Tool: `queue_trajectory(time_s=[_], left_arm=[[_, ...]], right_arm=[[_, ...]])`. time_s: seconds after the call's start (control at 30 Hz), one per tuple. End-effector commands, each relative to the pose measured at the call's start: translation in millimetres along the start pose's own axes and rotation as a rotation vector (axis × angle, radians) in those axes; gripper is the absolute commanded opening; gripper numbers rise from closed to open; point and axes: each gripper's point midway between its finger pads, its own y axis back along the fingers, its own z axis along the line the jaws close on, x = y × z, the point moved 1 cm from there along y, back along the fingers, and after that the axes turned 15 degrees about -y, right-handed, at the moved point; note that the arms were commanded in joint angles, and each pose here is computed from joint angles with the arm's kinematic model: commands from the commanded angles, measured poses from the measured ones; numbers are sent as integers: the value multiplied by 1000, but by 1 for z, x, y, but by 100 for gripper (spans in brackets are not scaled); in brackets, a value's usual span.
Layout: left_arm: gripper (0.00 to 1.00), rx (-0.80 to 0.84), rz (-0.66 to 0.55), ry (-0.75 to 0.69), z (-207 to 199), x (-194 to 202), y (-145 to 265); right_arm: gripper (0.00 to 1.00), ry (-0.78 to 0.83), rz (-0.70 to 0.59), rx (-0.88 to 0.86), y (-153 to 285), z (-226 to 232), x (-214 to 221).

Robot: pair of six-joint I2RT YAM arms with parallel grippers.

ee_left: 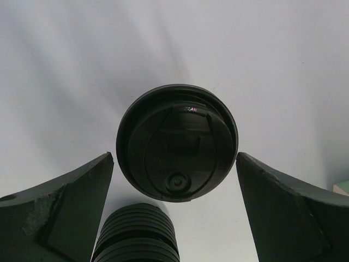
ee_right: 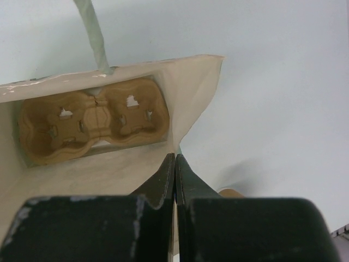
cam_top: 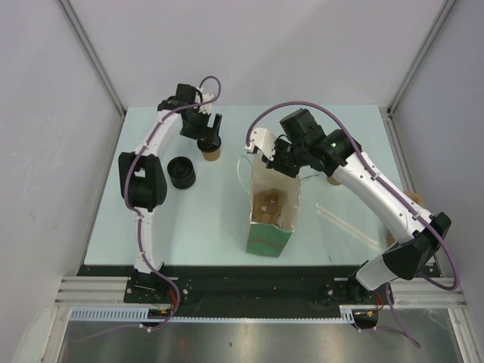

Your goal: Pack the takeout coffee

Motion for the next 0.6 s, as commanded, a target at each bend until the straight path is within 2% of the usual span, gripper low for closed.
queue_trajectory(time_s=[0.0, 0.57], left_arm=[[99, 0, -61, -16, 7, -17, 5], [97, 46, -66, 35, 11, -10, -6]], right_arm=[[0, -16, -21, 2, 7, -2, -9], [0, -26, -15, -2, 3, -3, -10]])
